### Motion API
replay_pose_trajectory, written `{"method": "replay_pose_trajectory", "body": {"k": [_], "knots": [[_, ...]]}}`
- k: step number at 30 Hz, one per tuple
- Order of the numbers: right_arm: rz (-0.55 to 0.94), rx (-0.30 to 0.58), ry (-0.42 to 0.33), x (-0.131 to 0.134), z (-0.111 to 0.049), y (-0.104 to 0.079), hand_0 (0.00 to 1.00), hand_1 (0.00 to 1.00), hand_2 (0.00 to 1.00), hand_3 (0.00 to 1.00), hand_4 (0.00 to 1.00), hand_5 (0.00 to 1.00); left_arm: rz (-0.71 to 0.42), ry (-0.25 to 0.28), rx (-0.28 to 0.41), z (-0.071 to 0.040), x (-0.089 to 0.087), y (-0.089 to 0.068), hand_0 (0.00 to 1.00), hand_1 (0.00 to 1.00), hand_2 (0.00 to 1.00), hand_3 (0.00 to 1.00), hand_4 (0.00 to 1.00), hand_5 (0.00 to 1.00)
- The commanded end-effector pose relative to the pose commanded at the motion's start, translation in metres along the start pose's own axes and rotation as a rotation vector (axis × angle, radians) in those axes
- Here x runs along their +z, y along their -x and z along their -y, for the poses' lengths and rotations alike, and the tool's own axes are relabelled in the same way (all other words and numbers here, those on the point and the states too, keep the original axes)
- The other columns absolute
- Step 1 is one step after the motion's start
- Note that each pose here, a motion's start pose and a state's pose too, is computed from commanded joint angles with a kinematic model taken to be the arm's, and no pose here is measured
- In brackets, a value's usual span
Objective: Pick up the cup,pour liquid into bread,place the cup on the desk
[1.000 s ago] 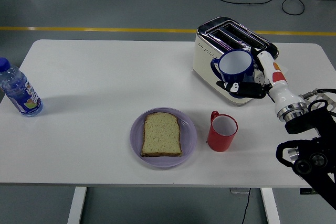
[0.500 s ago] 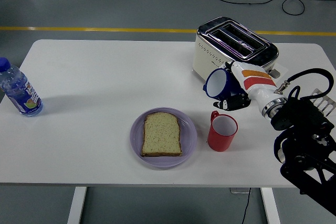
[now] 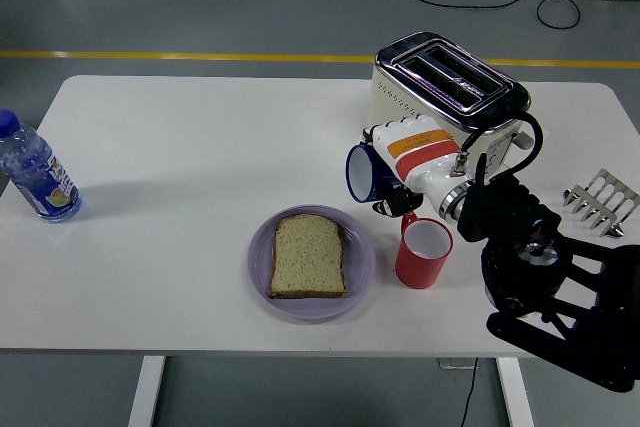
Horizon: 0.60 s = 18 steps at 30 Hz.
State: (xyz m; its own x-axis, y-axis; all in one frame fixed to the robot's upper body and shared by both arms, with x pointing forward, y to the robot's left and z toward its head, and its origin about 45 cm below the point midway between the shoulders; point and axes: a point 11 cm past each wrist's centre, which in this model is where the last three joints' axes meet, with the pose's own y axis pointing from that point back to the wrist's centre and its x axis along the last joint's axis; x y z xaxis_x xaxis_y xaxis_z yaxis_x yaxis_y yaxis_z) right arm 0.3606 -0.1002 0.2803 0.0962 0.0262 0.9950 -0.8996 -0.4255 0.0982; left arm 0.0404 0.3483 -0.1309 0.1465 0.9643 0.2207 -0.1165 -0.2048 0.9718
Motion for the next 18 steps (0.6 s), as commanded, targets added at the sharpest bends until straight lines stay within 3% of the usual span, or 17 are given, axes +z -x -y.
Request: {"method": "replay_pose_trajectory", "body": {"k": [9,18], "knots": [[-0.164,-0.045,-0.096,-0.028,0.004,0.009,0.387,0.378,0.524,0.504,0.596,0.002,-0.002,-0.018,-0.003,0.000,-0.011,0.002,0.649,0.614,0.606,0.526,0.306,0.742],[-0.288,-0.123,-0.125,-0.040,0.009,0.018,0.379,0.400,0.528,0.503,0.597,0.002,0.003,-0.030,-0.007,0.000,-0.017,0.004,0.649,0.614,0.606,0.526,0.304,0.734]]}}
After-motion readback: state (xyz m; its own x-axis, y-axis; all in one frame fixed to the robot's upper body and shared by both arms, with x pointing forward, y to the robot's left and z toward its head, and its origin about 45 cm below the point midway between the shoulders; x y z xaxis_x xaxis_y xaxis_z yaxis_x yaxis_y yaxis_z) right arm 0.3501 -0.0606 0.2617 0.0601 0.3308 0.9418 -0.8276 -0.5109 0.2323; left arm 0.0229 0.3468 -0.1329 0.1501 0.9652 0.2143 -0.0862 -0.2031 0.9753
